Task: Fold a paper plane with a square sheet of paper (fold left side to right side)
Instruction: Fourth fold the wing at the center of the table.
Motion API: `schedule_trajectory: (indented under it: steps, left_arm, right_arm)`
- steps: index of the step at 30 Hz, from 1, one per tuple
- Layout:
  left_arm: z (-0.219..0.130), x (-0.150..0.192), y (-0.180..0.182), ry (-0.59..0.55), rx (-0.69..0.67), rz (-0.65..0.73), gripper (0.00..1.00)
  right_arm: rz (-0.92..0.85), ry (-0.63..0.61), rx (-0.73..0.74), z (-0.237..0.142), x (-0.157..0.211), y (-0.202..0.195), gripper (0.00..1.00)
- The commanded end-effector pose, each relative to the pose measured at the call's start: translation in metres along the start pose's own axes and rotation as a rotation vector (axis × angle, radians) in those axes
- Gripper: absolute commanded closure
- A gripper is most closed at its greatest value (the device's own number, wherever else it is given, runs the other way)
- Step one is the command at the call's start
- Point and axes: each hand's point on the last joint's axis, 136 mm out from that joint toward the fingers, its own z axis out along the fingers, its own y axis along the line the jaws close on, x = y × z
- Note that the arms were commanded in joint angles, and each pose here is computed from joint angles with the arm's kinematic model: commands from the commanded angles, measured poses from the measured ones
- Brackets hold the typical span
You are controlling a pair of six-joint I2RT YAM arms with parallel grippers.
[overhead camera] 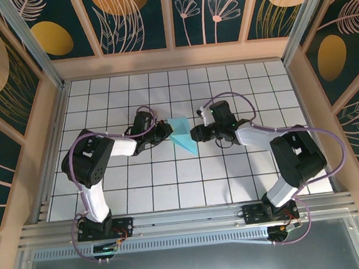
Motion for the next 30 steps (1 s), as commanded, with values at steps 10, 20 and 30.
schedule_trajectory:
  steps: [10,20,30]
  left_arm:
    - [-0.025,-0.012,-0.021,-0.122,0.058,-0.039,1.00]
    - [-0.021,-0.008,-0.028,-0.127,0.064,-0.082,1.00]
    - [-0.018,0.000,-0.034,-0.127,0.057,-0.093,1.00]
  right_arm:
    - [-0.001,-0.110,0.353,-0.060,-0.015,-0.042,0.38]
    - [0.022,-0.166,0.332,-0.084,-0.014,-0.030,0.24]
    - [-0.040,-0.078,0.256,-0.052,0.009,0.019,0.38]
